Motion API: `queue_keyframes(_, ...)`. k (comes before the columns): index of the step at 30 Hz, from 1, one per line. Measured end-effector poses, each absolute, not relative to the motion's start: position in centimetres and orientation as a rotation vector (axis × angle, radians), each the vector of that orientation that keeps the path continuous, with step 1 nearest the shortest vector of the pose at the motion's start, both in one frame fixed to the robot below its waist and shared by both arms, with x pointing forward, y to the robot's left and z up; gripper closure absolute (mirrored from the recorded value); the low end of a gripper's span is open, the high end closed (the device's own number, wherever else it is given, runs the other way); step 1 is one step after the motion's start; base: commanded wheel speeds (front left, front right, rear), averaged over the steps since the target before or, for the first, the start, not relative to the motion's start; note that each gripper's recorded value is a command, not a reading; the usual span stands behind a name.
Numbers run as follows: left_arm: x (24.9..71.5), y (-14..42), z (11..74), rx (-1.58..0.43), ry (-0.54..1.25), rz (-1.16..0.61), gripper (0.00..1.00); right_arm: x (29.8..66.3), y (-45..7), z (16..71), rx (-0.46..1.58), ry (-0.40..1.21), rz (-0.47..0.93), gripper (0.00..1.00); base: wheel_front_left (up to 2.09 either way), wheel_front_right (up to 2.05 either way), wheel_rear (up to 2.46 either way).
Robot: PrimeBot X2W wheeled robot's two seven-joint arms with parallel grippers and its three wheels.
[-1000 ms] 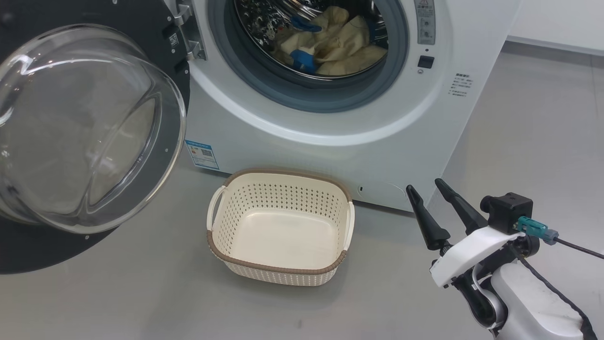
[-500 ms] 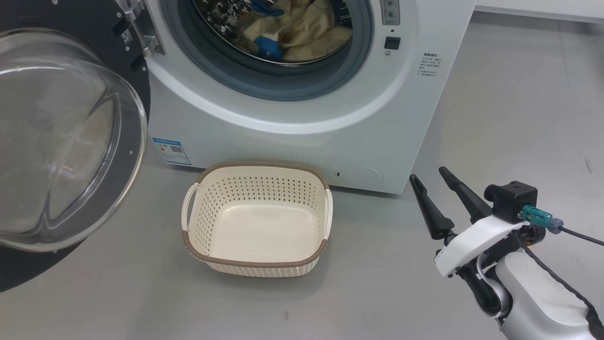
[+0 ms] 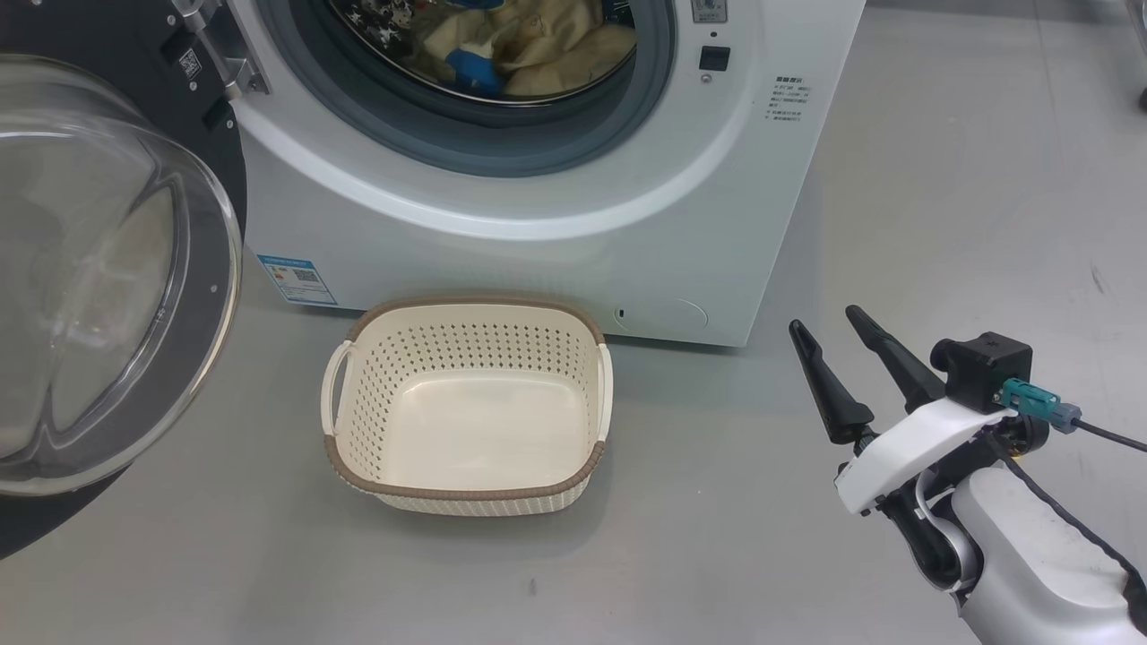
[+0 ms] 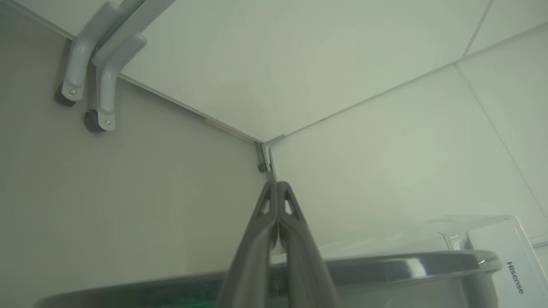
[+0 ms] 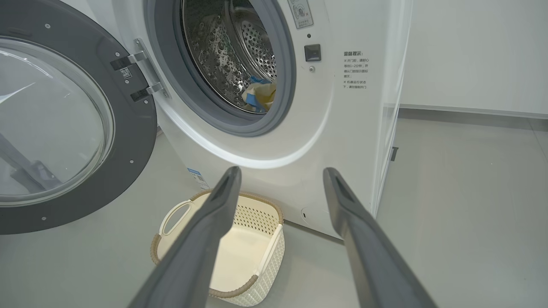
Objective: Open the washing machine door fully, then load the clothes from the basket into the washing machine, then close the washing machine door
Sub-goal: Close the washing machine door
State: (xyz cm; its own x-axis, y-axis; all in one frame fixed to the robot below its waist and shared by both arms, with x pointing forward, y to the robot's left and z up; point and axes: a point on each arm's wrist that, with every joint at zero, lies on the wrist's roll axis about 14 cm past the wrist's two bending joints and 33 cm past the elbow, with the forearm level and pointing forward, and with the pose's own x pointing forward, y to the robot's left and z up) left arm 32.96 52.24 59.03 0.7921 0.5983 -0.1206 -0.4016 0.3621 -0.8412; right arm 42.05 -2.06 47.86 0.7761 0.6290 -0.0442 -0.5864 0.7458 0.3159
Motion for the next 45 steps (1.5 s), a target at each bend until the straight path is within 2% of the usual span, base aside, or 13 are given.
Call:
queue_keyframes(12, 33.8, 50.6, 58.2, -1.018, -0.073, 0.554, 1.0, 42.2, -2.3, 48.4, 0.301, 0.139, 0.656, 0.0, 0.0, 0.0, 0.0)
queue_keyframes(24, 33.9, 47.2, 57.3, -1.085, 0.116, 0.379, 1.0, 41.7, -1.4, 49.7, 0.309, 0.114, 0.672, 0.0, 0.0, 0.0, 0.0)
queue_keyframes(36, 34.2, 40.6, 57.5, -1.113, 0.348, 0.075, 1.0, 40.8, -1.2, 50.9, 0.323, 0.092, 0.672, 0.0, 0.0, 0.0, 0.0)
queue_keyframes(45, 33.8, 37.7, 59.7, -1.092, 0.406, -0.103, 1.0, 40.1, -1.0, 51.2, 0.336, 0.086, 0.671, 0.0, 0.0, 0.0, 0.0)
